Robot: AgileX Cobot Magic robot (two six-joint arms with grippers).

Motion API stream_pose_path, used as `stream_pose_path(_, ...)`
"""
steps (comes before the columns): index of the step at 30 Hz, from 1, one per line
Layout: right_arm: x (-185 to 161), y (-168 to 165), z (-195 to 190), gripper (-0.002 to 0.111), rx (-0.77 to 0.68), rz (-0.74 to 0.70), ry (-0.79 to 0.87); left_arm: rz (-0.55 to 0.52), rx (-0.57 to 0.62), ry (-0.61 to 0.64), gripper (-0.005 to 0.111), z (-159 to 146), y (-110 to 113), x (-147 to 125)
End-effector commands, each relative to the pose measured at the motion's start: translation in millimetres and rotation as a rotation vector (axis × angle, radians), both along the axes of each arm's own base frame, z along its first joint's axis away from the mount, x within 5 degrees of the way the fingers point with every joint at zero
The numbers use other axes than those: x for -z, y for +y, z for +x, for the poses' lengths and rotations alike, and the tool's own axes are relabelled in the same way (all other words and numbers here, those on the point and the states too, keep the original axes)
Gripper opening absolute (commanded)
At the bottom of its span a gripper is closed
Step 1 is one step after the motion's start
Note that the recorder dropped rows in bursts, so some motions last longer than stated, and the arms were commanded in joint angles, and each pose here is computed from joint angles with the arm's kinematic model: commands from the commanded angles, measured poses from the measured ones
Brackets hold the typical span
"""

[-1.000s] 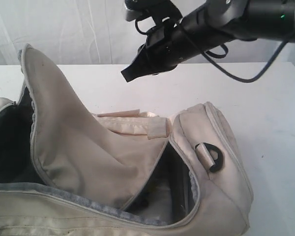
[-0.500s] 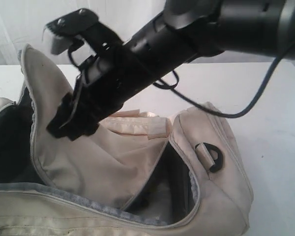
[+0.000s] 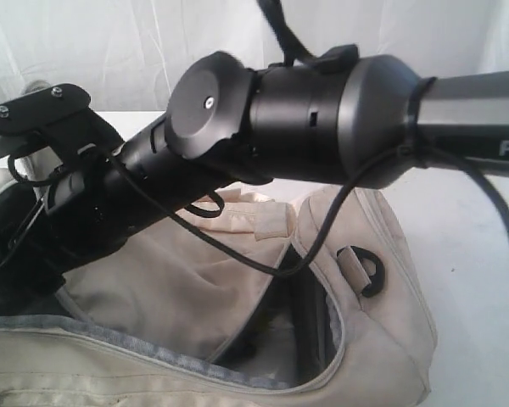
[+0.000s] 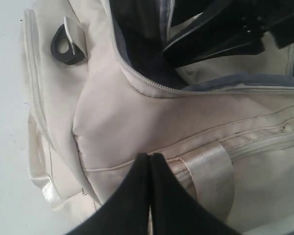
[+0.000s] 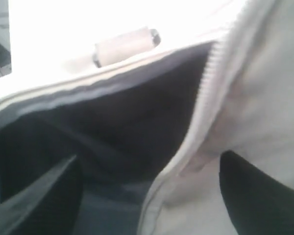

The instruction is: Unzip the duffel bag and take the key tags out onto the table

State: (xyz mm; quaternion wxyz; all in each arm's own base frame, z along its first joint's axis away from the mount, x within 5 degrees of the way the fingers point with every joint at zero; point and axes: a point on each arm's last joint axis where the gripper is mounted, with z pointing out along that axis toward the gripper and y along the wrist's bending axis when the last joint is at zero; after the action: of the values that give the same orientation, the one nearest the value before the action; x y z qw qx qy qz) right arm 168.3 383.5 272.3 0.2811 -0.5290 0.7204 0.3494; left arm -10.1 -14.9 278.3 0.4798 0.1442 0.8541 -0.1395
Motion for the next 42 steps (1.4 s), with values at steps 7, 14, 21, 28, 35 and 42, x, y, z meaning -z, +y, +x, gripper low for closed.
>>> stream_pose_path(7,32,15,15,0.041,0.137,-0.002,0.010,-0.005,0.006,0.007,0.000,-1,-1,2)
stream_pose_path(14,33,15,19,0.002,0.150,0.002,-0.029,-0.005,0.006,0.007,0.000,-1,-1,2)
stream_pose_path(21,4,1,18,0.000,0.042,-0.034,-0.258,-0.006,0.007,0.008,0.000,-1,-1,2)
stream_pose_path(28,-41,-38,47,0.000,0.090,-0.027,-0.472,-0.006,0.007,0.008,0.000,-1,-1,2)
stream_pose_path(35,-43,-86,113,0.000,0.292,-0.065,-0.509,-0.006,0.007,0.008,0.000,-1,-1,2)
stream_pose_path(42,-35,-114,166,0.000,0.538,0.025,-0.555,-0.006,0.007,0.008,0.000,-1,-1,2)
